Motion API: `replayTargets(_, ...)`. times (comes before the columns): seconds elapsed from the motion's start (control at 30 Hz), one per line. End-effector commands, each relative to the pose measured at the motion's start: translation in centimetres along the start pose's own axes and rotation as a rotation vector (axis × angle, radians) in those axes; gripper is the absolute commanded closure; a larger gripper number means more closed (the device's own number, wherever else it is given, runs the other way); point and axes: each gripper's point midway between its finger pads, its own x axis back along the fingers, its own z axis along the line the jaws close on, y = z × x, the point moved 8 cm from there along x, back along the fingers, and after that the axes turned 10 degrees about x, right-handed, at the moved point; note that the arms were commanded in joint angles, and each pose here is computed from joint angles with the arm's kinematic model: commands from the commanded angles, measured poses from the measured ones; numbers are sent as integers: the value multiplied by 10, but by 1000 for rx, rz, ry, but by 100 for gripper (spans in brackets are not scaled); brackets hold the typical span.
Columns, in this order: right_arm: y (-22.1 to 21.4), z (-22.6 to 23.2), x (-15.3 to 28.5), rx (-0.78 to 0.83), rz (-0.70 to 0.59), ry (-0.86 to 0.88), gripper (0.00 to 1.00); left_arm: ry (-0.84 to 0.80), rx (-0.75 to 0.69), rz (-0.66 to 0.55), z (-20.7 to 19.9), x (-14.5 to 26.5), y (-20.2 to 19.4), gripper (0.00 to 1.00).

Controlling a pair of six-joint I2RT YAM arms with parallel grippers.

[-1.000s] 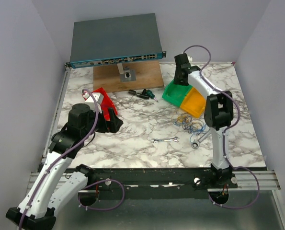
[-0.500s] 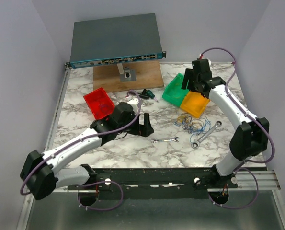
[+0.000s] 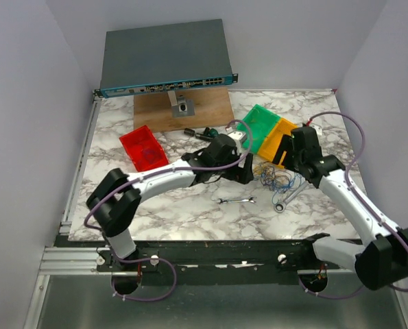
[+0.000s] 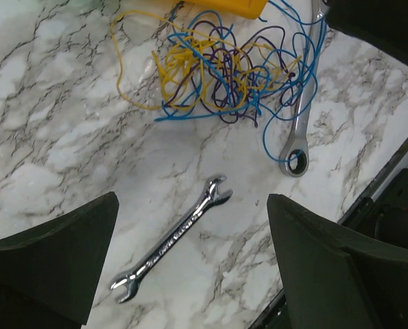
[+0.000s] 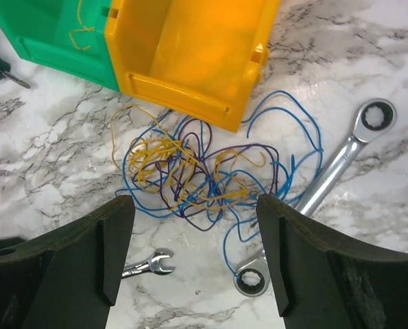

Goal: Untangle the cables

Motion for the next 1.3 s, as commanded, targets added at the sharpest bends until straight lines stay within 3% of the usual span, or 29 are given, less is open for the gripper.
replayTargets(0.0,-10,-16,18,-108,-62,-66,20,-34,-57,0,-15,-37,15,8)
replayTargets(0.17,-16,-22,29,-136,-92,-61,20,-13,-50,52,-15,-75,17,10)
replayTargets(0.4,-29,-21,27,-184,-69,-26,20,-43,-26,169,-14,-121,1,21)
replayTargets(0.47,-35,-21,23,-207,-58,-34,20,-64,-7,207,-13,-128,-6,42)
replayTargets(0.57,-43,-18,16,-225,-32,-18,20,-85,4,203,-11,-118,-13,88)
replayTargets(0.6,-46,-18,13,-225,-20,-18,20,-90,6,172,-9,-110,-14,98)
replayTargets(0.73,-56,-17,4,-226,24,-22,20,-107,14,35,-2,-62,-6,100)
replayTargets(1.0,-73,1,-10,-175,110,160,22,-57,39,-26,31,8,-3,100)
replayTargets(1.27,-82,21,-23,-161,171,330,28,-32,14,-5,39,22,-6,100)
